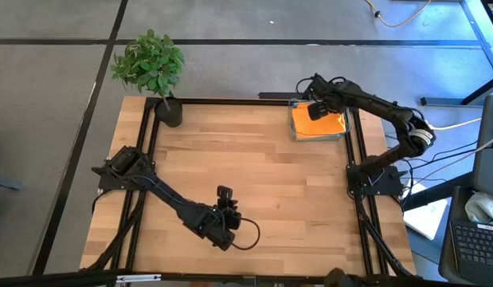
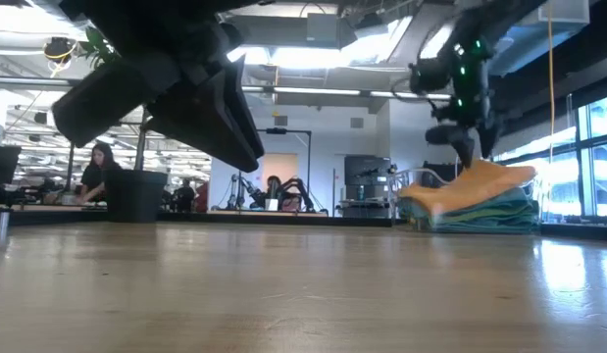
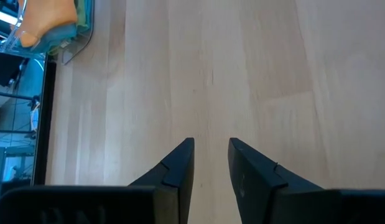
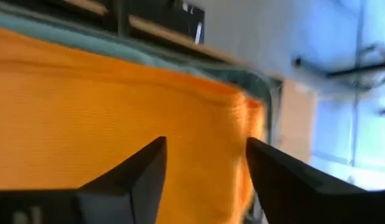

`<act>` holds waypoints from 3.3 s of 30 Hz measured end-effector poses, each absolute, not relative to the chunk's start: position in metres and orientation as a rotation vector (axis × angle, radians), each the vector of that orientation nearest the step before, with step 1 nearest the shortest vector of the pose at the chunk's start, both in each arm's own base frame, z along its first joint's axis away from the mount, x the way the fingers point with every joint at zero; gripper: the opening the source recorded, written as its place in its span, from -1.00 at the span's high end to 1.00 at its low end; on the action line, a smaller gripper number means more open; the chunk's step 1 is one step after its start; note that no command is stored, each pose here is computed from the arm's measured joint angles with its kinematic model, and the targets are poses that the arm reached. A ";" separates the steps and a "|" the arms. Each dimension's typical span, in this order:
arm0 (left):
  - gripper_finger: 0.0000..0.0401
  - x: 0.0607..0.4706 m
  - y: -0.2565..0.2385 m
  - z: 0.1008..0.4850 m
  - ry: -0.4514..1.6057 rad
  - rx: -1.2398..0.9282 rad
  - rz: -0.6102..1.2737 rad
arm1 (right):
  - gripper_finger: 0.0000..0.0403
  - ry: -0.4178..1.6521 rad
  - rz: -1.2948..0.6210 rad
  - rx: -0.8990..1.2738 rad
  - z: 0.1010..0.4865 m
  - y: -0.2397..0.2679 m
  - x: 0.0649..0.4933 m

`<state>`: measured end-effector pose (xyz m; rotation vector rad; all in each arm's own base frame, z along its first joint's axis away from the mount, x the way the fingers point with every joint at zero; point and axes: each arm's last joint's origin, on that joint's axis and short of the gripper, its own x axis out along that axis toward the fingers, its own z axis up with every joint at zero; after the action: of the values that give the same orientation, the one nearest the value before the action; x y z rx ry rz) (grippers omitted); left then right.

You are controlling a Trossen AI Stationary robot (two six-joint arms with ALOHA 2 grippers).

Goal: Fold microfiber towels
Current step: Put the orange microfiber towel into the transparent bin, then return to Home Position

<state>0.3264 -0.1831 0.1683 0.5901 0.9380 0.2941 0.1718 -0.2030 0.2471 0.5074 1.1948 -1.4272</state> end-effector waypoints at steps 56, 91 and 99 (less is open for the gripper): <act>0.99 0.288 -0.067 0.219 0.785 0.344 0.413 | 0.71 0.674 -0.469 0.112 0.208 0.007 0.192; 1.00 0.088 -0.018 0.176 0.047 0.005 0.201 | 0.97 0.084 0.045 0.031 0.178 0.013 0.090; 1.00 0.093 -0.024 0.173 -0.075 0.052 0.006 | 0.95 0.076 0.049 -0.008 0.172 0.013 0.093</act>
<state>0.0929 -0.0242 0.1732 0.0521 -0.0751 0.0056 0.0926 0.0133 0.1716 -0.0077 0.0758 0.0491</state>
